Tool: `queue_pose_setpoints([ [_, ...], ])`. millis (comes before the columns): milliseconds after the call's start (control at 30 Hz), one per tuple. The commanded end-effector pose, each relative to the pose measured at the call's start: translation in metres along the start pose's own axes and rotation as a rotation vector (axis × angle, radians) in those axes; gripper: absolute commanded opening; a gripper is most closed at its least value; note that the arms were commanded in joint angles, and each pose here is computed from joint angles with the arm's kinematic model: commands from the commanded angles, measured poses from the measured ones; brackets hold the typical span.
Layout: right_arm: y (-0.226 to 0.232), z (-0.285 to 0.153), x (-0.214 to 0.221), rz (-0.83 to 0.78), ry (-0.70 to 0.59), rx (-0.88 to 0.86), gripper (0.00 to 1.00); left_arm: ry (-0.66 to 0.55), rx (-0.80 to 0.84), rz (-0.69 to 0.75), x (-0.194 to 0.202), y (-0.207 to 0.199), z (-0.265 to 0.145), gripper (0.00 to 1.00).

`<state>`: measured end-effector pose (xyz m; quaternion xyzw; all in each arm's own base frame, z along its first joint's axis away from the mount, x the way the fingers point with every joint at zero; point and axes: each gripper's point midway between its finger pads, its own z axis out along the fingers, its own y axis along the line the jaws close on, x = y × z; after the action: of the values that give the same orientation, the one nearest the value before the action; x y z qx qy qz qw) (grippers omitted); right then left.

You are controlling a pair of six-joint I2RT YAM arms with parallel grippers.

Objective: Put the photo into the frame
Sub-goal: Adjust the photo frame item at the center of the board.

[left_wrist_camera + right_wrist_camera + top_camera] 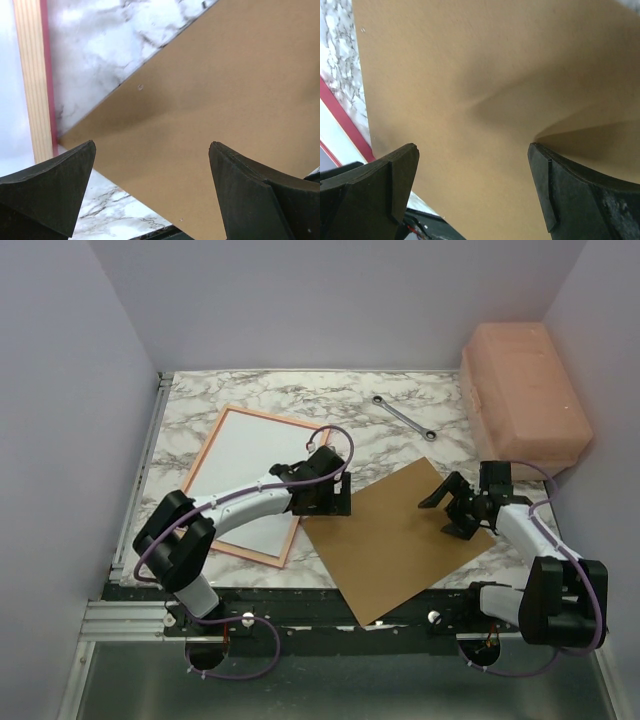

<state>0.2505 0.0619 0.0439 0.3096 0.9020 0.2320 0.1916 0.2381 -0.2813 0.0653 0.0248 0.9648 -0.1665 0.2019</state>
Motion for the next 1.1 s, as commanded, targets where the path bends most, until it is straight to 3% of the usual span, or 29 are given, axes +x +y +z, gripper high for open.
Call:
queue_pose_setpoints([
  [0, -0.011, -0.010, 0.026, 0.067, 0.082, 0.058, 1.00, -0.037, -0.021, 0.092, -0.022, -0.006, 0.008, 0.98],
  [400, -0.040, 0.019, 0.043, 0.044, 0.121, 0.268, 1.00, 0.033, -0.020, 0.106, -0.026, -0.007, 0.045, 0.98],
  [700, 0.001, 0.062, 0.052, -0.088, 0.186, 0.279, 1.00, 0.116, 0.074, 0.083, -0.003, -0.011, 0.052, 0.98],
  [1067, 0.050, 0.119, 0.074, -0.281, 0.310, 0.260, 1.00, 0.194, 0.294, 0.002, 0.043, -0.025, 0.028, 0.94],
])
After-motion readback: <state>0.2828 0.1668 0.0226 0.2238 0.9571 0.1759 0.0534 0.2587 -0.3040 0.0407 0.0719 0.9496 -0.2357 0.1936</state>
